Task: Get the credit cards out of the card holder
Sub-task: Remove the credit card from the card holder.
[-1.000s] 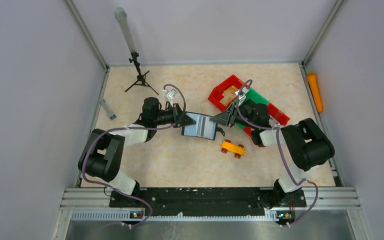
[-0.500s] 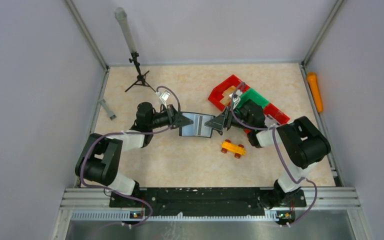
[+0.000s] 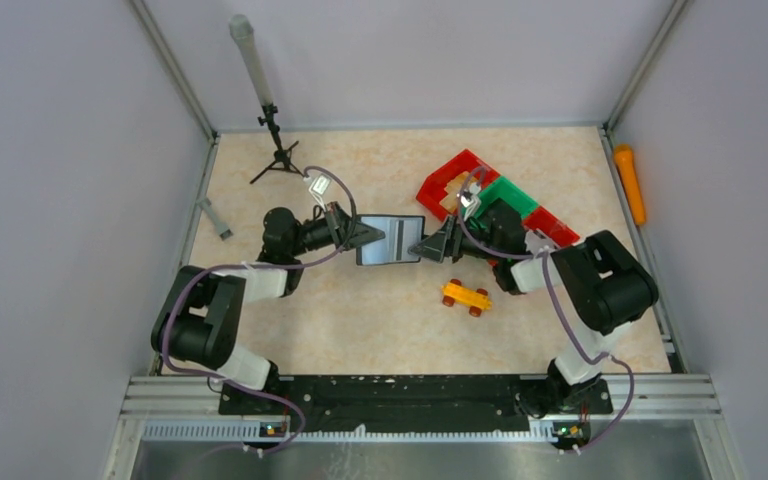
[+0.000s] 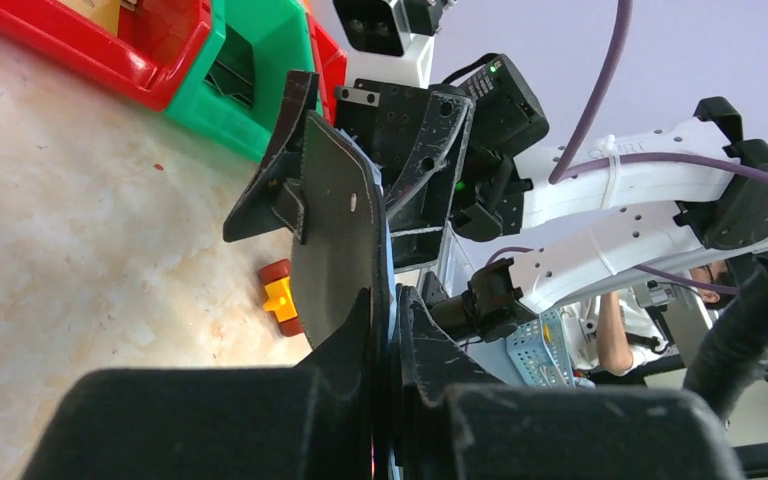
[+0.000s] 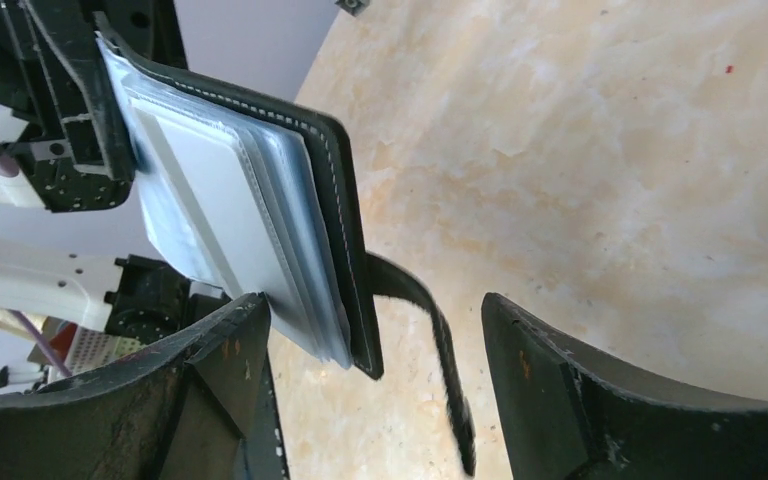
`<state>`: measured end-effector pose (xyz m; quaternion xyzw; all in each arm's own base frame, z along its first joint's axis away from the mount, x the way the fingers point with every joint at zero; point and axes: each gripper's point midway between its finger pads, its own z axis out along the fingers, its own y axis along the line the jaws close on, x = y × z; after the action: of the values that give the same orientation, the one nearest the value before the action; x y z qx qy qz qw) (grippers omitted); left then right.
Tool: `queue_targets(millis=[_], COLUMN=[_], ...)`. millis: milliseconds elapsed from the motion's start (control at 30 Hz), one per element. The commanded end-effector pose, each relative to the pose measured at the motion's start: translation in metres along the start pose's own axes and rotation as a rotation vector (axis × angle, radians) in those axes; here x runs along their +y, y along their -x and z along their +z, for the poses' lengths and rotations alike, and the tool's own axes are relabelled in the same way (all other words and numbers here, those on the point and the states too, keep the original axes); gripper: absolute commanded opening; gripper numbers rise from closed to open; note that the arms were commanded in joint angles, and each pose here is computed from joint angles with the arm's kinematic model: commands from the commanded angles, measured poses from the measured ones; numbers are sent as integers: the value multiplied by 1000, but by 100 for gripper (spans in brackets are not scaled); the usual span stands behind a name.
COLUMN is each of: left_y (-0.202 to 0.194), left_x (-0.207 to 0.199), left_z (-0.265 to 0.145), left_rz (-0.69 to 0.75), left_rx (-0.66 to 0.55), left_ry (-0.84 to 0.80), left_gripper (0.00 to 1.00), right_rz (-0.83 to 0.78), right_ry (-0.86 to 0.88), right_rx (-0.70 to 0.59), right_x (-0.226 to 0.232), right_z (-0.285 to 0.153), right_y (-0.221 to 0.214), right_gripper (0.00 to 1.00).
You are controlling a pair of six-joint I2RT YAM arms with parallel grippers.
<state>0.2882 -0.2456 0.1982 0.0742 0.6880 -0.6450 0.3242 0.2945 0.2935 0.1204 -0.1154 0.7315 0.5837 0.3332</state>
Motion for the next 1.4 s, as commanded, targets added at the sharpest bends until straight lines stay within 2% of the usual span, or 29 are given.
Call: queue_targets(millis=[0, 200, 333, 467, 633, 767, 800, 867, 900, 967, 1067, 1233, 1367], left_y=[9, 9, 8, 6, 7, 8, 8, 12, 14, 14, 24, 34, 25], left_x=[-22, -20, -23, -21, -16, -11, -9, -1, 9, 34, 42, 36, -1], left_z=[-2, -2, 0, 2, 3, 2, 2, 2, 0, -9, -25, -38, -25], left_rz=[88, 85, 60, 44, 34, 51, 55, 76, 80, 116, 193, 256, 319], left_rx=[-25, -29, -14, -2, 0, -11, -14, -32, -39, -44, -115, -188, -159], left_ry=[-85, -74, -104, -123, -108, -67, -52, 16, 83, 264, 424, 492, 297], left_gripper=[0, 0, 0, 0, 0, 1, 6, 28, 34, 42, 54, 59, 54], right_rz=[-92, -64, -61, -86, -107, -103, -102, -98, -94, -88, -60, -36, -40], right_ry=[-14, 186, 274, 286, 271, 273, 271, 265, 260, 245, 182, 64, 25], right_rx=[-56, -92, -95, -100, -104, -102, -103, -101, -101, -103, -102, -105, -107], right_x=[9, 43, 57, 63, 63, 63, 62, 61, 60, 56, 41, 16, 10], right_z=[1, -5, -9, -11, -12, -11, -11, -11, -10, -10, -8, -5, -6], right_y=[20, 24, 23, 25, 26, 26, 26, 26, 26, 27, 28, 30, 30], right_gripper=[80, 86, 86, 69, 27, 14, 11, 8, 8, 7, 7, 6, 6])
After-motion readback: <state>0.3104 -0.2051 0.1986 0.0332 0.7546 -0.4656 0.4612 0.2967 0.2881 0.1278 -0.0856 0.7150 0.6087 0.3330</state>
